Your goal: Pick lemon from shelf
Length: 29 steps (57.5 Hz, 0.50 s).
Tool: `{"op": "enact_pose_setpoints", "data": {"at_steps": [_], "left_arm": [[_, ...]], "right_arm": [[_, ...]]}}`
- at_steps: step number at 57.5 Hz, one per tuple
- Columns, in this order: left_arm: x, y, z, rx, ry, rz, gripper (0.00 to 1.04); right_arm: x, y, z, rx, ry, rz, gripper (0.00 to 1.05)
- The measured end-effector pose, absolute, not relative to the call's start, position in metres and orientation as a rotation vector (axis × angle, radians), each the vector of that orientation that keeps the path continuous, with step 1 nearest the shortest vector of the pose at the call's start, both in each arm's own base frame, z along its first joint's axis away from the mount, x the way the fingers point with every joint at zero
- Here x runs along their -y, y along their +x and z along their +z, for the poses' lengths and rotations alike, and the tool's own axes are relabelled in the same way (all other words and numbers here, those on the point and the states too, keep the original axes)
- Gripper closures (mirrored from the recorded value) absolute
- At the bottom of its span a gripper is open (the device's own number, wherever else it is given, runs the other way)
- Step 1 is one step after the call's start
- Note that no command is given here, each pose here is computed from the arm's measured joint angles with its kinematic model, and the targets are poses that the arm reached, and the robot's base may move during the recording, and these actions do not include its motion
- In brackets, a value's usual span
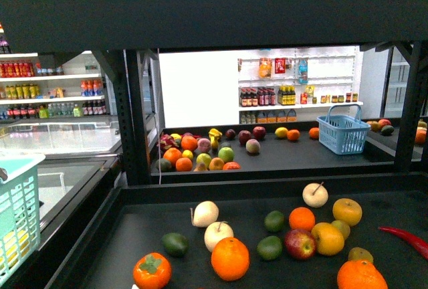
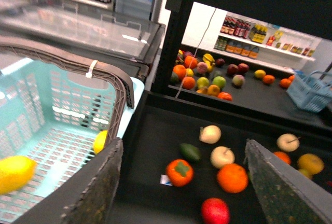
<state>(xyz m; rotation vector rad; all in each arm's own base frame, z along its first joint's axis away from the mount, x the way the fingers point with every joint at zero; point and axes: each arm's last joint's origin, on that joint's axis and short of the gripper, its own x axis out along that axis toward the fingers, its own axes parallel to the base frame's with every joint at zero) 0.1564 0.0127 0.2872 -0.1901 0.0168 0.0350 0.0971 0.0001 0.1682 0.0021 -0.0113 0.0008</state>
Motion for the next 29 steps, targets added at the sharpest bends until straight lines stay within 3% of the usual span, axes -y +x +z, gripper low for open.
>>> {"op": "enact_pose_setpoints", "data": {"at_steps": [20,29], "left_arm": [[0.0,0.099,0.227,-0.004,-0.018,0.003,1.01],[0.0,0.098,0.21,-0.007,-0.014,0.003,1.02]], "right_arm": [[0.0,0.097,0.168,0.011,0.002,0.0,0.07],[0.0,0.097,0.168,0.011,0.002,0.001,0.07]]}}
